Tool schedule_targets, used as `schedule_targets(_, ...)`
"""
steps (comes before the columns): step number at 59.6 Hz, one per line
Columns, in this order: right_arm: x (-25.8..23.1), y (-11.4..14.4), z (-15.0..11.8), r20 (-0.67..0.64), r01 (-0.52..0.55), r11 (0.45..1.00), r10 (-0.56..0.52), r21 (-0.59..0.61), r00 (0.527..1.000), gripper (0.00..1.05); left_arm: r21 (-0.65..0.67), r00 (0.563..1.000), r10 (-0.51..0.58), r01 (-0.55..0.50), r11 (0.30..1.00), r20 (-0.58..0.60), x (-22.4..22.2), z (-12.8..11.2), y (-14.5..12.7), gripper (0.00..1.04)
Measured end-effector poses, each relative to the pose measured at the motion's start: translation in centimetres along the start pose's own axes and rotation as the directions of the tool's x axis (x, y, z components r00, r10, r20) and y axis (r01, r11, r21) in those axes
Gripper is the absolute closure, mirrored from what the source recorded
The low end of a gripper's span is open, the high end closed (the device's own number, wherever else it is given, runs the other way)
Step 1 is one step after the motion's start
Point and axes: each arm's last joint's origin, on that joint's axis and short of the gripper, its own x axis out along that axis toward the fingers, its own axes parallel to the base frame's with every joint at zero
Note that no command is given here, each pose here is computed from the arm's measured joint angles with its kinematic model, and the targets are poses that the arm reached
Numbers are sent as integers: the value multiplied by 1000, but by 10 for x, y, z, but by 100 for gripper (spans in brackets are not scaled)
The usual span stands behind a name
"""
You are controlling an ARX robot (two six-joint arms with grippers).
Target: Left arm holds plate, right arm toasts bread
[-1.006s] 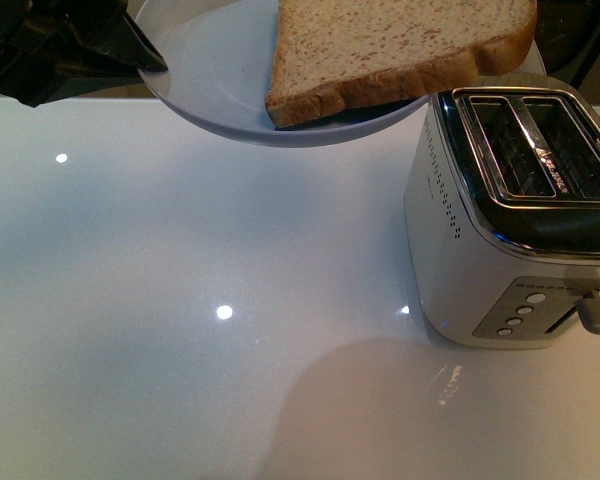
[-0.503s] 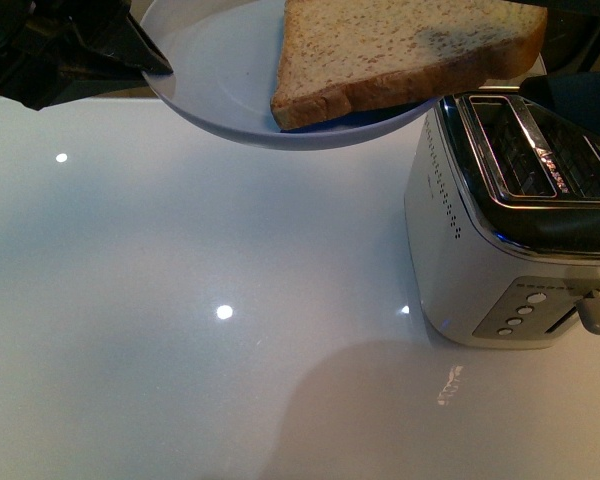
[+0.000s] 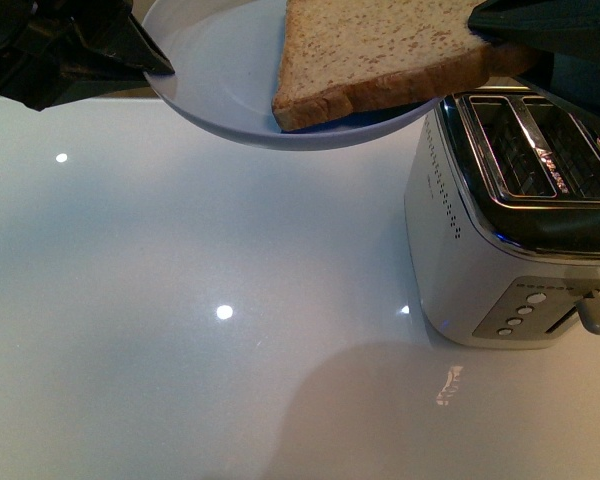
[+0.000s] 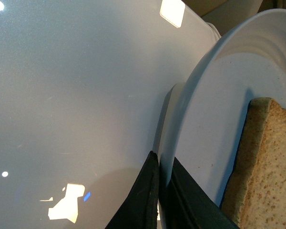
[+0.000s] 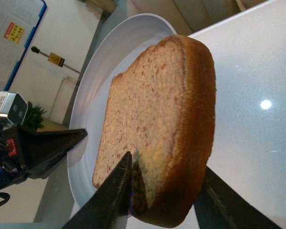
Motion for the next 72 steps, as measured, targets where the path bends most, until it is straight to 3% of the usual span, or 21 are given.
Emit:
schedule_targets(11, -12, 2, 13, 51, 11, 1000, -11, -7, 999, 101, -2, 1000, -1, 1, 1000, -1, 0, 0, 0, 102)
schedule_targets(28, -63, 22, 79, 304, 186, 964, -123, -189, 945, 101, -9, 1000, -2, 2, 1000, -1, 0, -1, -1, 102)
schedule_targets(32, -70, 28, 92, 347, 269, 931, -174, -246, 922, 101, -10, 1000, -2, 2, 1000, -1, 0, -1, -1, 102)
schedule_targets(40, -73, 36, 103, 391, 417, 802, -251, -429, 886, 101, -8, 1000, -4, 4, 1000, -3, 1, -2, -2, 102)
schedule_targets(47, -64, 36, 98, 369, 454, 702, -284, -548, 885, 101, -7, 1000, -4, 3, 1000, -5, 1, -3, -1, 102)
schedule_targets(51, -52, 31, 89, 335, 466, 603, -324, -648, 885, 101, -7, 1000, -4, 4, 1000, -5, 1, -3, -1, 102)
schedule_targets(55, -43, 25, 80, 317, 475, 546, -361, -691, 877, 101, -7, 1000, -5, 5, 1000, -4, 1, -3, -1, 102)
schedule_targets(62, -35, 16, 68, 285, 476, 512, -408, -715, 867, 101, -7, 1000, -6, 6, 1000, -3, 1, -3, -1, 102)
schedule_targets(72, -27, 8, 55, 220, 458, 508, -460, -729, 860, 101, -6, 1000, -7, 7, 1000, -2, 1, -3, -1, 102)
